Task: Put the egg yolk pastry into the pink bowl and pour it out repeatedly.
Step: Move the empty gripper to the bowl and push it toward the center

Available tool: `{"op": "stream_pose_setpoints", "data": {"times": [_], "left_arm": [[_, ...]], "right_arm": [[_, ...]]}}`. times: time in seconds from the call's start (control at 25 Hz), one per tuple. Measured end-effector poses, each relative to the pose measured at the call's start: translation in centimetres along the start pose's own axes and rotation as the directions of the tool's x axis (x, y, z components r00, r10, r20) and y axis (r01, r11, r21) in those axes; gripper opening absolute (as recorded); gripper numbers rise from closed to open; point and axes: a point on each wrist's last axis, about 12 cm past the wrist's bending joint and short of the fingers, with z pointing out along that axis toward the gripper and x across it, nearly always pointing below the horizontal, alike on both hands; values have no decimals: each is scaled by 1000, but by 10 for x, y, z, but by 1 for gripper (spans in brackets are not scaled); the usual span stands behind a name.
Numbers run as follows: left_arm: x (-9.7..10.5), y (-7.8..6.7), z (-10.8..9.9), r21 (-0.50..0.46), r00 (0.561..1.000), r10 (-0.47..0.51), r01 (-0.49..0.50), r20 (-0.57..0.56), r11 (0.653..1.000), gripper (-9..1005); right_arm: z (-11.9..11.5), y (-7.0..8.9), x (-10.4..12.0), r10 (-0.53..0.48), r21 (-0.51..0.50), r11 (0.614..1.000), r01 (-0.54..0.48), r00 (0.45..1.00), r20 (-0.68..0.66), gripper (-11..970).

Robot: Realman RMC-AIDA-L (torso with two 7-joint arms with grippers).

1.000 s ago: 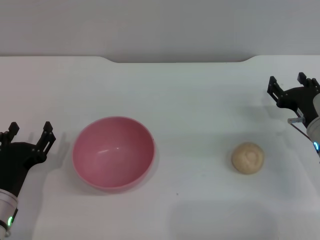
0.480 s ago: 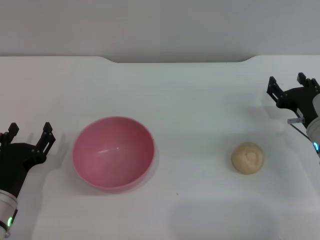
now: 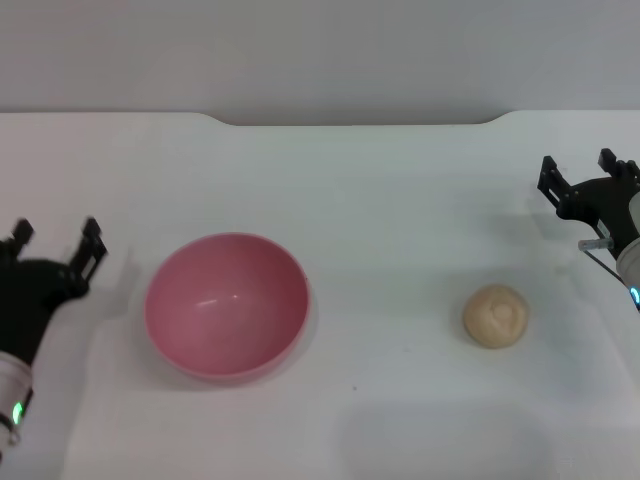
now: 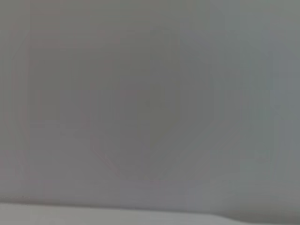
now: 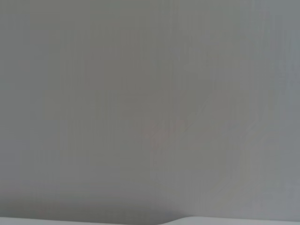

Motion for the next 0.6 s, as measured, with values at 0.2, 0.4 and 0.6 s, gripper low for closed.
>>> {"op": "stream_pose_setpoints", "data": {"times": [0.2,0.4,0.6], "left_arm": [[-17,8,23,-22,998,-25,26,64,999,802],[-35,16,58,58,994,-99,96,38,994,802],[-49,21,93,135,990,-111,122,-82,983,803]], "right_arm": [[0,1,0,-7,-9,1000,7,1000,0,736],[-1,1,1,-8,-8,1000,8,1000,-3,736],[-5,-2,5,-7,1,1000,7,1000,-13,736]]}}
